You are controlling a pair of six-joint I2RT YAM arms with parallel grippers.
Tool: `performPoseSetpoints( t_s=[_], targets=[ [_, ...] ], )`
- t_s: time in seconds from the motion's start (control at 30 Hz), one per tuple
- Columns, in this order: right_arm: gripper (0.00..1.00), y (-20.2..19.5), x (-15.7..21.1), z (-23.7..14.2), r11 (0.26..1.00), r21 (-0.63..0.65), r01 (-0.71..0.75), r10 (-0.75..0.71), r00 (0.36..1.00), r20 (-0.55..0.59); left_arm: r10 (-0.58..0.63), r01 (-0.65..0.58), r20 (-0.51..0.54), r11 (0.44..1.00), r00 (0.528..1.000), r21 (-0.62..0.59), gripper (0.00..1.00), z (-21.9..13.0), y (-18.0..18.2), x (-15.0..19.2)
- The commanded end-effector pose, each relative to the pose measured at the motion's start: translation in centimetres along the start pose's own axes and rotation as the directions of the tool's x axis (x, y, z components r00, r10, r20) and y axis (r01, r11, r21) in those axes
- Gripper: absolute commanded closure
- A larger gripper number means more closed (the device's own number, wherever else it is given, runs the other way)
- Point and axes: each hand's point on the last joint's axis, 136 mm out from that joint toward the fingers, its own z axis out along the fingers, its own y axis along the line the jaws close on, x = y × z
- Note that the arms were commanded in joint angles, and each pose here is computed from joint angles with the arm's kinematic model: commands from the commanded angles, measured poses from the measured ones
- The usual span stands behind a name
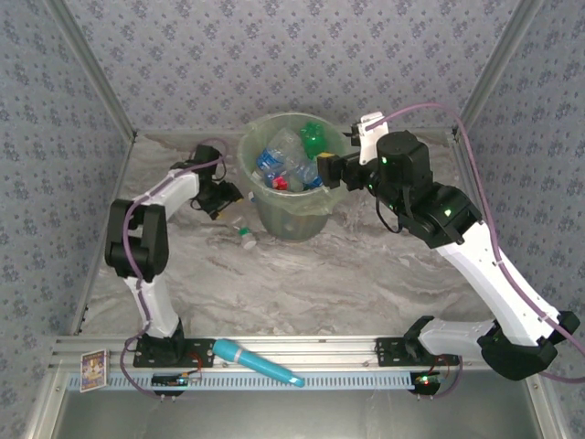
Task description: Put the plastic bottles in the bin
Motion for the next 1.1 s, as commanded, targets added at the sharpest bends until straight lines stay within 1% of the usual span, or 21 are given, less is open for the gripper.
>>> performPoseSetpoints(
  t_s=[0.0,0.17,0.23,0.27,0.37,0.47,0.57,0.63,0.73,0.8,0.83,0.9,1.07],
  targets=[
    [0.00,-0.4,-0.6,-0.9,1.000,0.002,-0.010,0.010,0.999,0.032,-0.003,-0.001,0.089,0.999,0.996,0.044,0.47,-4.7,-0.1,-1.1],
    [0.00,-0.7,-0.5,-1.3,1.000,0.010,-0.018,0.018,0.999,0.038,0.009,-0.032,0.229,0.995,0.973,0.096,0.47,-10.3,-0.8,-2.1],
    [0.00,-0.7,-0.5,-1.5,1.000,0.010,-0.023,0.022,0.999,0.040,0.016,-0.056,0.303,0.991,0.953,0.124,0.47,-13.1,-1.4,-2.5],
    [0.00,-0.7,-1.0,-1.5,0.999,0.007,-0.031,0.031,0.998,0.060,0.016,-0.065,0.334,0.989,0.942,0.136,0.47,-14.3,-1.6,-2.7],
    [0.00,-0.7,-1.1,-1.8,0.999,0.005,-0.039,0.038,0.997,0.071,0.035,-0.124,0.444,0.977,0.895,0.174,0.47,-18.5,-2.8,-3.2],
    [0.00,-0.9,-1.2,-2.2,0.999,0.007,-0.046,0.045,0.996,0.080,0.061,-0.202,0.554,0.959,0.830,0.198,0.47,-22.8,-4.4,-3.3],
    [0.00,-1.1,-1.2,-2.6,0.999,0.015,-0.049,0.047,0.995,0.088,0.107,-0.311,0.662,0.930,0.742,0.198,0.47,-27.1,-6.7,-2.9],
    [0.00,-1.4,-1.2,-2.9,0.998,0.020,-0.051,0.049,0.994,0.096,0.143,-0.388,0.726,0.904,0.673,0.182,0.47,-29.8,-8.7,-2.4],
    [0.00,-1.6,-1.3,-3.4,0.998,0.026,-0.055,0.052,0.993,0.103,0.171,-0.495,0.798,0.851,0.578,0.176,0.47,-33.5,-11.9,-1.3],
    [0.00,-1.7,-1.3,-3.7,0.998,0.029,-0.057,0.054,0.993,0.108,0.192,-0.568,0.842,0.808,0.505,0.157,0.47,-35.5,-14.1,-0.3],
    [0.00,-1.9,-1.3,-3.9,0.998,0.032,-0.059,0.056,0.992,0.111,0.201,-0.608,0.864,0.781,0.461,0.142,0.47,-36.5,-15.4,0.4],
    [0.00,-2.1,-1.2,-4.3,0.997,0.036,-0.061,0.057,0.992,0.114,0.210,-0.667,0.893,0.734,0.399,0.125,0.47,-37.7,-17.6,1.5],
    [0.00,-2.7,-1.3,-5.4,0.996,0.055,-0.065,0.058,0.990,0.129,0.214,-0.770,0.931,0.630,0.294,0.099,0.47,-39.2,-22.2,4.1]
  ],
)
